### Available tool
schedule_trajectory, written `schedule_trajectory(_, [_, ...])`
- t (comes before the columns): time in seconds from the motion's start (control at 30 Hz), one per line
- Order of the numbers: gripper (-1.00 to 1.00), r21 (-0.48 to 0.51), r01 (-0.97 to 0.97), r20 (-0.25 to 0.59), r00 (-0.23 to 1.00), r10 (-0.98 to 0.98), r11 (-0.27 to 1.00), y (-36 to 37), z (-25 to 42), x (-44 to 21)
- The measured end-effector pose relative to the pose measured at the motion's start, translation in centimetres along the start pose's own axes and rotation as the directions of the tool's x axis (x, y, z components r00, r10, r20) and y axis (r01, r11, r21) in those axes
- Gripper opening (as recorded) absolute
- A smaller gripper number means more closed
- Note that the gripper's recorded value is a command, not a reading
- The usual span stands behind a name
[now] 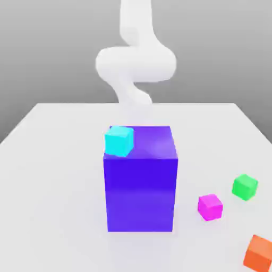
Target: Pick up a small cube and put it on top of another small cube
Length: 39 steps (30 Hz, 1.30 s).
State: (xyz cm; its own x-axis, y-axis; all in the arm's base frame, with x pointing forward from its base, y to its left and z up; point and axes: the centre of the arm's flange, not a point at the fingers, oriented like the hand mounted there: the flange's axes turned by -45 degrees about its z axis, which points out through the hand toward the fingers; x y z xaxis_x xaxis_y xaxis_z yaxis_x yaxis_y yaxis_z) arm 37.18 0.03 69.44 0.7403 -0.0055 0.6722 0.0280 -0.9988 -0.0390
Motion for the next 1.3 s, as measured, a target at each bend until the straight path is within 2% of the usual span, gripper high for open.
schedule_trajectory(0.17, [0.0,0.091,0.02,0.165,0.986,-0.035,0.996,-2.8,10.2,-1.0])
schedule_trajectory(0.33, [0.0,0.141,0.048,0.332,0.939,-0.093,0.989,-8.5,21.1,-7.2])
schedule_trajectory(0.53, [0.0,0.159,0.11,0.504,0.846,-0.176,0.981,-15.0,30.3,-19.9])
schedule_trajectory(0.7, [0.0,0.159,0.213,0.635,0.725,-0.266,0.964,-18.6,34.3,-34.5])
schedule_trajectory(0.77, [0.0,0.156,0.226,0.649,0.71,-0.272,0.962,-18.5,34.8,-37.7])
schedule_trajectory(0.97, [0.0,0.153,0.225,0.655,0.706,-0.269,0.962,-18.1,38.6,-42.0])
schedule_trajectory(1.0, [-1.0,0.153,0.224,0.655,0.706,-0.269,0.962,-18.1,39.0,-42.4])
schedule_trajectory(1.3, [-1.0,0.153,0.226,0.654,0.707,-0.27,0.962,-18.2,38.0,-41.3])
